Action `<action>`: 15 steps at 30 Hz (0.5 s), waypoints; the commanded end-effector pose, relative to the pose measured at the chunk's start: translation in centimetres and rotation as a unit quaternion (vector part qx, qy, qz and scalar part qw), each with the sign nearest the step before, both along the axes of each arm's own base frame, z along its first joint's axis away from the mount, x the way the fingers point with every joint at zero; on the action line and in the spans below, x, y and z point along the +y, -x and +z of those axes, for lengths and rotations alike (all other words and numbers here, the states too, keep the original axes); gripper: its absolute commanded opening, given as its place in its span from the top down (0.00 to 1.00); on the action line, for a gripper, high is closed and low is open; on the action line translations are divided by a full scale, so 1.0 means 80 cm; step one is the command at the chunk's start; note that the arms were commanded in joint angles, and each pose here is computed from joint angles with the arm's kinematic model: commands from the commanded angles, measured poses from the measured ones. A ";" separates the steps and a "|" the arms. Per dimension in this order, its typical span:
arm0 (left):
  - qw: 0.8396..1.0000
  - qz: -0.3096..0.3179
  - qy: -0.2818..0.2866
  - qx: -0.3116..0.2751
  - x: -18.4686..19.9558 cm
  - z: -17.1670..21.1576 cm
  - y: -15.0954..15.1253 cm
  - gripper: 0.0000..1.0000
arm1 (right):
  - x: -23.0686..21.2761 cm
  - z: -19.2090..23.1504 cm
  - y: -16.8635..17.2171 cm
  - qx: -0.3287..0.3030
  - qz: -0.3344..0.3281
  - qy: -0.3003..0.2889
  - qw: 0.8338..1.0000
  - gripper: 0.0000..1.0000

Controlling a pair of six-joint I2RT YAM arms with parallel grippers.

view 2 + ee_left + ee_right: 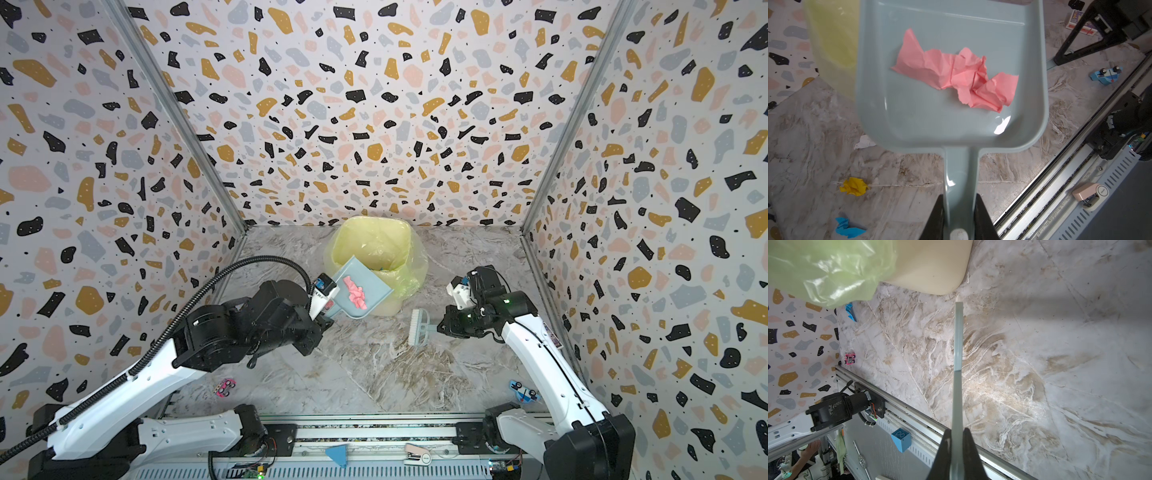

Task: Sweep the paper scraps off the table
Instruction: 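Lift the dustpan with the pink scrap toward the yellow bin while the right gripper withdraws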

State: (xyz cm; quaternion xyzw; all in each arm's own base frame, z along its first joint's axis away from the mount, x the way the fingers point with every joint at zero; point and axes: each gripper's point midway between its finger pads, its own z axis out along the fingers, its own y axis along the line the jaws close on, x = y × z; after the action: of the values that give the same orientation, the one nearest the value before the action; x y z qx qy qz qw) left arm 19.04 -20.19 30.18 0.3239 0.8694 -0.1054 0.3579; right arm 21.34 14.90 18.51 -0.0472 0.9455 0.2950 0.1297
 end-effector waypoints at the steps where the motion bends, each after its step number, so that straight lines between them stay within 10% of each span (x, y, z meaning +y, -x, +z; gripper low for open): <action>1: 0.999 0.032 -0.034 -0.022 0.028 0.014 -0.026 0.90 | 0.002 0.004 0.006 -0.004 -0.002 -0.021 1.000 1.00; 15: 0.983 0.136 -0.087 -0.093 0.073 0.055 -0.115 0.92 | 0.006 -0.004 0.017 0.005 -0.006 -0.054 0.998 1.00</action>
State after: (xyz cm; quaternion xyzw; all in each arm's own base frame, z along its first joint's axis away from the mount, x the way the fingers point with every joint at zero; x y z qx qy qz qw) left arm 26.94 -14.86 32.69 0.2437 0.8866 0.0285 0.3921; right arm 20.08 15.15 17.47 -0.0312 0.9357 0.3304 0.1198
